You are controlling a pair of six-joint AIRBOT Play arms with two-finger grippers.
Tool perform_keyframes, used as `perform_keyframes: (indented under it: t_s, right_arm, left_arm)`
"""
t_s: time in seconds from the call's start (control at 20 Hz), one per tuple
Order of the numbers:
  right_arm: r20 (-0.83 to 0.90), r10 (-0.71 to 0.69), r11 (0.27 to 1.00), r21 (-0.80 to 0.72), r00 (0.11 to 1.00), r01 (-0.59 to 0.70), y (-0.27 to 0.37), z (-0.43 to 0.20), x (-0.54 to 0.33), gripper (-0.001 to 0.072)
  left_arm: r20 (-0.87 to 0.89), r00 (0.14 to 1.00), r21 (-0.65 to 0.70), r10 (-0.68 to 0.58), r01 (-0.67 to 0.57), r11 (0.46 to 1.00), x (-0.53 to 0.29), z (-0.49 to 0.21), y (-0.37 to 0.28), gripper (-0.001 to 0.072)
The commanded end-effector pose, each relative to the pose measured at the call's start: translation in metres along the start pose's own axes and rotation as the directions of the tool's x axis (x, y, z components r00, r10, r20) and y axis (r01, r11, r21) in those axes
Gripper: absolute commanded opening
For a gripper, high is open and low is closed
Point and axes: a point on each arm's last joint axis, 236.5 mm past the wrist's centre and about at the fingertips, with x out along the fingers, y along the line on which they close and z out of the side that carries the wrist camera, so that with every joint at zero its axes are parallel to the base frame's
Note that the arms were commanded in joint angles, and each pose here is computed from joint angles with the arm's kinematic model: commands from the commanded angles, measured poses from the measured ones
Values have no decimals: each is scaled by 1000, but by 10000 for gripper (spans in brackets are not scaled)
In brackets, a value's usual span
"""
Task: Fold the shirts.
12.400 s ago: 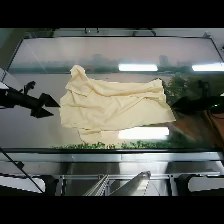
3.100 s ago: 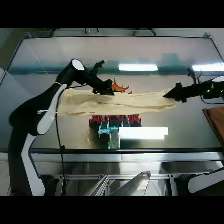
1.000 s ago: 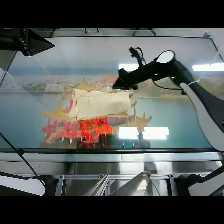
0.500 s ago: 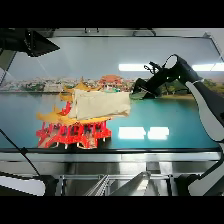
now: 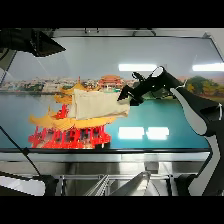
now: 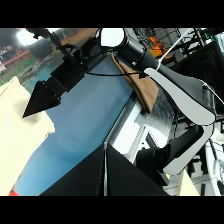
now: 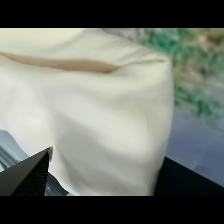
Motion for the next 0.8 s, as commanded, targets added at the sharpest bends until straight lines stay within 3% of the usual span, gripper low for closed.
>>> perform_keyframes:
  t_s: [0.0, 0.05, 0.1, 0.15, 0.3, 0.4, 0.6, 0.75]
  right_arm:
    - [-9, 98, 995, -1, 995, -98, 21, -1, 15, 660]
    - [-9, 144, 989, 18, 990, -144, 30, 0, 16, 537]
    - [-9, 207, 978, 43, 978, -206, 44, 1, 15, 160]
    - [-2, 263, 964, 53, 965, -262, 56, 3, 12, 28]
    - [-16, 479, 875, -62, 877, -480, 106, 1, -17, 14]
    - [15, 559, 824, -120, 829, -554, 125, 5, -57, 14]
    - [259, 574, 816, -265, 777, -514, 112, 32, -202, 14]
    - [494, 445, 895, -215, 747, -391, 51, 34, -313, 14]
  left_arm:
    - [-2, 1000, 1, -2, 2, 1000, 1, 0, -1, 5]
    - [-2, 1000, 0, -1, 1, 1000, 1, 0, -1, 4]
    - [-5, 1000, 1, -3, 3, 1000, 1, -1, -1, 4]
    - [-9, 1000, 0, -4, 4, 1000, 1, -2, -1, 4]
    - [-8, 1000, 0, -3, 3, 1000, 1, -2, -1, 4]
    - [-9, 1000, 0, -4, 4, 1000, 1, -2, -1, 4]
    - [-9, 1000, 1, -4, 4, 1000, 1, -2, -1, 4]
    - [-9, 1000, 0, -3, 3, 1000, 1, -2, -1, 4]
